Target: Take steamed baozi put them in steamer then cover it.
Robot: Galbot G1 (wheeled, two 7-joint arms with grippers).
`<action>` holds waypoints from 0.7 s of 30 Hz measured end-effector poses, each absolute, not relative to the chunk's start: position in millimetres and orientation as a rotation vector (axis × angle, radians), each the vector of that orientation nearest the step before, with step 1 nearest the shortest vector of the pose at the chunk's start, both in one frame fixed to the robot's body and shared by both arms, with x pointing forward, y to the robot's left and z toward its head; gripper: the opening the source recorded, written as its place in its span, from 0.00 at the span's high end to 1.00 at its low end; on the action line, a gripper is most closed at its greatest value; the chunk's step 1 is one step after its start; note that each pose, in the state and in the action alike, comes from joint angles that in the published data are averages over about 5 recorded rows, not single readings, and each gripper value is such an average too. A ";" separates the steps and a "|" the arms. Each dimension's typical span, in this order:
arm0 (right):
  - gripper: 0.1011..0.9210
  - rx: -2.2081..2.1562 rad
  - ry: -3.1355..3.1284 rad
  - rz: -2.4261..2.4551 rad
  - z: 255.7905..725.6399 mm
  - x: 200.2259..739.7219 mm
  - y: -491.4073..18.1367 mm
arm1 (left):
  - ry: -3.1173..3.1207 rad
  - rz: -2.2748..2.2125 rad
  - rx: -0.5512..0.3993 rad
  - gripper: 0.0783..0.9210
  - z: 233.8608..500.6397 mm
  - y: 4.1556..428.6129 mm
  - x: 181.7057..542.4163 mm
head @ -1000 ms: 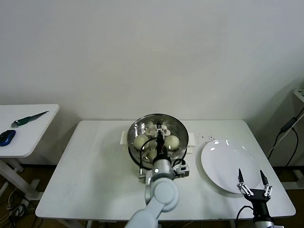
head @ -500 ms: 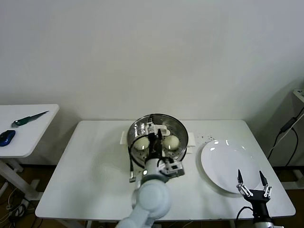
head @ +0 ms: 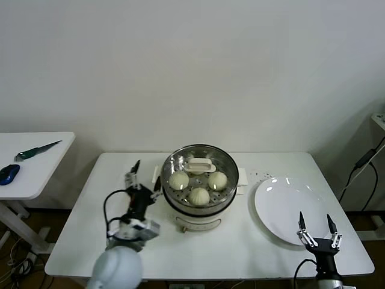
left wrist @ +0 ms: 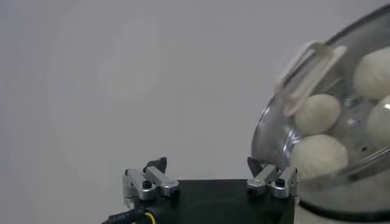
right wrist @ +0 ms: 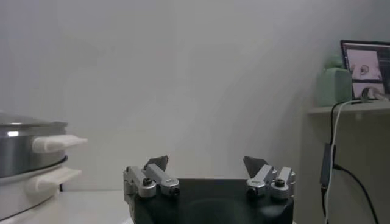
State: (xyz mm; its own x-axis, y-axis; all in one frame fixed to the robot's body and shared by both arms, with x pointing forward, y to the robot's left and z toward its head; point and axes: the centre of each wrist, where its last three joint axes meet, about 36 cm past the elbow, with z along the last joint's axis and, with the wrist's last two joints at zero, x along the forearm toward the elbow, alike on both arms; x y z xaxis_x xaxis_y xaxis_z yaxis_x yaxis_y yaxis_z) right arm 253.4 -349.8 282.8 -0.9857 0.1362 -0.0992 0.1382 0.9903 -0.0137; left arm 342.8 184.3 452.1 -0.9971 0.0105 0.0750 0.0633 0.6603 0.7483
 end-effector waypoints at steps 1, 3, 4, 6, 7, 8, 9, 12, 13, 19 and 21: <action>0.12 0.211 3.033 -0.026 282.4 253.8 -348.6 | -2.829 -1.203 -0.054 0.12 450.6 196.3 341.4; 0.12 0.217 3.028 -0.015 281.0 254.6 -346.4 | -2.876 -1.070 -0.038 0.12 445.7 218.4 337.8; 0.12 0.220 3.027 -0.009 280.0 254.9 -345.3 | -2.898 -1.001 -0.033 0.12 442.2 228.2 335.5; 0.12 0.228 3.028 0.004 277.7 255.1 -343.3 | -2.935 -0.865 -0.026 0.12 433.2 245.2 330.3; 0.12 0.231 3.030 0.010 276.5 254.9 -342.4 | -2.951 -0.797 -0.023 0.12 428.1 252.7 327.5; 0.12 0.234 3.033 0.016 275.3 254.7 -341.7 | -2.965 -0.731 -0.020 0.12 422.6 259.3 324.4; 0.12 0.236 3.036 0.021 274.3 254.3 -341.2 | -2.977 -0.667 -0.015 0.12 417.0 265.5 321.3; 0.12 0.242 3.043 0.032 272.0 253.4 -340.8 | -3.001 -0.501 0.003 0.12 400.0 280.2 312.2; 0.12 0.245 3.045 0.036 271.4 253.1 -340.9 | -3.007 -0.455 0.010 0.12 394.5 283.9 309.4; 0.12 0.256 3.050 0.053 268.5 252.1 -340.2 | -3.029 -0.250 0.045 0.12 365.5 297.4 295.5; 0.12 0.256 3.052 0.058 267.9 252.0 -339.5 | -3.031 -0.206 0.054 0.12 358.2 299.6 291.5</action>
State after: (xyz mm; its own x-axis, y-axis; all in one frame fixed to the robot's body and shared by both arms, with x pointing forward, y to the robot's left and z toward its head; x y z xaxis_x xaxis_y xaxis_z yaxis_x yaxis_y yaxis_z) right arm 252.0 -339.5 267.9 -0.9829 0.1679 -0.0752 0.1649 0.9853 0.0442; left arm 291.5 299.6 358.2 -0.9940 -0.0421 0.1005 -0.0281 0.9902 0.1369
